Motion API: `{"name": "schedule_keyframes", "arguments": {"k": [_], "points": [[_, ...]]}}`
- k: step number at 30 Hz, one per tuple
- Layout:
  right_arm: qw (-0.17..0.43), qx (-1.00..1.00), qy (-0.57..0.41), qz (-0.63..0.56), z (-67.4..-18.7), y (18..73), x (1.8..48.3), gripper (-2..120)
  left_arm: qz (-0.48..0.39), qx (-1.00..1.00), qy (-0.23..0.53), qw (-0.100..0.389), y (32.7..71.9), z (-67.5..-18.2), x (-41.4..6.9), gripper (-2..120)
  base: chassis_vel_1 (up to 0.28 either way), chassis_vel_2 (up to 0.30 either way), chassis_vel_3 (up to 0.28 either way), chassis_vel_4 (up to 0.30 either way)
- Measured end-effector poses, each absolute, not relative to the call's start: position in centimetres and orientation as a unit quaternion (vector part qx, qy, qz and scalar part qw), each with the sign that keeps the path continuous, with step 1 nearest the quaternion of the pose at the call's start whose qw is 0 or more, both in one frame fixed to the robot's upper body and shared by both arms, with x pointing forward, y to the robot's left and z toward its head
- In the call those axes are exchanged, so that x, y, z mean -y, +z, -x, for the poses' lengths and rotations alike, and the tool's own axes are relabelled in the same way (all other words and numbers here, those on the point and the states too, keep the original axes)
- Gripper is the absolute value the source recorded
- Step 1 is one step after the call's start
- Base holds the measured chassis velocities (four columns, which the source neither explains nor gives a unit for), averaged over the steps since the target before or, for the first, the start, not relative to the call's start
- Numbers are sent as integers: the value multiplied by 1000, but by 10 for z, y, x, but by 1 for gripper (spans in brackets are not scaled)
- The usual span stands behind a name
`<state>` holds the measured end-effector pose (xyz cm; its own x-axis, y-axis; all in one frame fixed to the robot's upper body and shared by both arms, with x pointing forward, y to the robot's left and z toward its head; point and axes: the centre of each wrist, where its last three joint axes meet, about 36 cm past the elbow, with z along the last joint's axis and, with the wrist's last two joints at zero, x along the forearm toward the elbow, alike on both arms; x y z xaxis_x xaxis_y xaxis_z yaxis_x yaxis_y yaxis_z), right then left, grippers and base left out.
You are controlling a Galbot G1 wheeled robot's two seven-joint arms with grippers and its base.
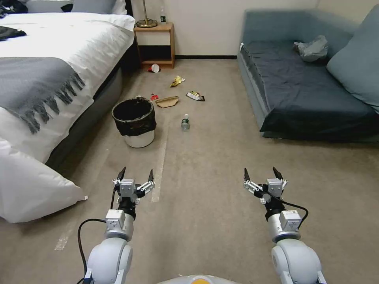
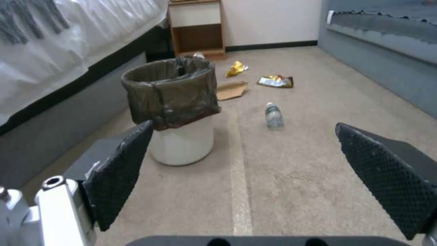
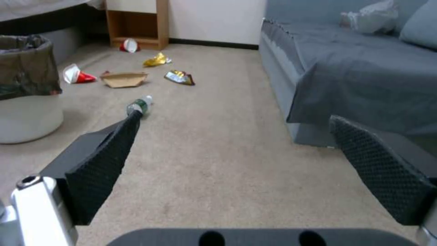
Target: Pick up the trash can from the floor.
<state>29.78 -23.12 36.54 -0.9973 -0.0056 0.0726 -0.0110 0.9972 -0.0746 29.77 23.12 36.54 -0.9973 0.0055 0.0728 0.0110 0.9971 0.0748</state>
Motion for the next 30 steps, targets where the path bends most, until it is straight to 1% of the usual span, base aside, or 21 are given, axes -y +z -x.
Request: {"name": "schedule_keyframes", "arguments": {"k": [15, 16, 17, 18, 20, 21, 23, 26, 30], "points": [[37, 999, 37, -4, -293, 364, 230, 100, 5, 999, -37, 36, 365, -298, -231, 99, 0, 0, 0, 0], [33, 999, 36, -6, -284, 363, 225, 100, 7, 999, -32, 34, 365, -298, -232, 99, 0, 0, 0, 0], [29, 999, 34, -11, -261, 360, 214, 100, 17, 999, -15, 23, 365, -299, -234, 99, 0, 0, 0, 0], [29, 999, 34, -11, -261, 360, 214, 100, 17, 999, -15, 23, 365, -299, -234, 99, 0, 0, 0, 0], [20, 999, 31, -18, -228, 361, 199, 100, 39, 999, 24, 3, 364, -302, -237, 100, 0, 0, 0, 0], [20, 999, 31, -18, -228, 361, 199, 100, 39, 999, 24, 3, 364, -302, -237, 100, 0, 0, 0, 0], [20, 999, 29, -25, -224, 360, 195, 100, 57, 997, 47, -7, 361, -302, -238, 100, 0, 0, 0, 0], [13, 999, 30, -25, -227, 357, 196, 100, 74, 995, 61, -3, 357, -298, -234, 100, 0, 0, 0, 0], [6, 999, 31, -24, -230, 355, 199, 100, 74, 995, 65, 0, 354, -296, -234, 100, 0, 0, 0, 0]]}}
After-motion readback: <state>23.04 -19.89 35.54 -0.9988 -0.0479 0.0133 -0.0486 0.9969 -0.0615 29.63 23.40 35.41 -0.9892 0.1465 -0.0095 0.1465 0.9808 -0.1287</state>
